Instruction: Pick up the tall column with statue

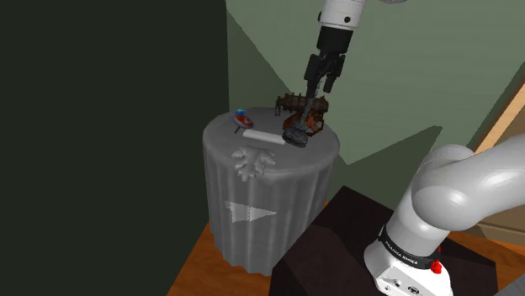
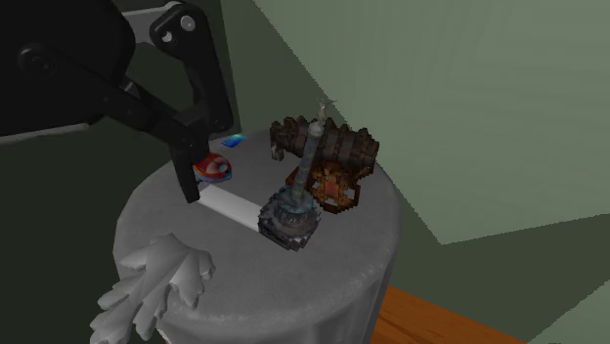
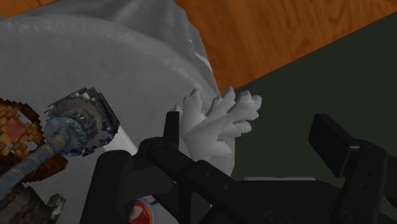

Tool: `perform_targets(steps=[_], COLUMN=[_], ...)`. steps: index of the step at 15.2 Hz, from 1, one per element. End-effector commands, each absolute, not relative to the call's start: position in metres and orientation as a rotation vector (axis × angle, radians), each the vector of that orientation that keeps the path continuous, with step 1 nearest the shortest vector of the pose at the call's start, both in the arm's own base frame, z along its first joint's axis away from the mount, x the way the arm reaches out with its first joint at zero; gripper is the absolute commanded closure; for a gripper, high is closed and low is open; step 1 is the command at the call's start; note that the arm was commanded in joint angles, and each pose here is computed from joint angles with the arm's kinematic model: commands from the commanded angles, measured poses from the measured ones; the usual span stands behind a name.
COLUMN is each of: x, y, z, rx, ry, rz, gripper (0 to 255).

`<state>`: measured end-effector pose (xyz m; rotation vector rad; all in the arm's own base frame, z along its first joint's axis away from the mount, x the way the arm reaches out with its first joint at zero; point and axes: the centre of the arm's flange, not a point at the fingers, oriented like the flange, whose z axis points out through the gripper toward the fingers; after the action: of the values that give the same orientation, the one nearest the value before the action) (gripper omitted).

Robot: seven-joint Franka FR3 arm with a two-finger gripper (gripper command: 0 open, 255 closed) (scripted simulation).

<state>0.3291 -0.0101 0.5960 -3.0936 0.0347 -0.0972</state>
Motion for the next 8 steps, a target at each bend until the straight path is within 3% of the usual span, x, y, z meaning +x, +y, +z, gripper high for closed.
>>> perform_targets(steps=[1,8], x=[0.329,0.372], y=[-0.010,-0.105], z=[0.596,0.602], rx=[-3.094,-3.012], ry=[0.035,0.037], rz=[-0.097,-0.079], gripper=[0,0])
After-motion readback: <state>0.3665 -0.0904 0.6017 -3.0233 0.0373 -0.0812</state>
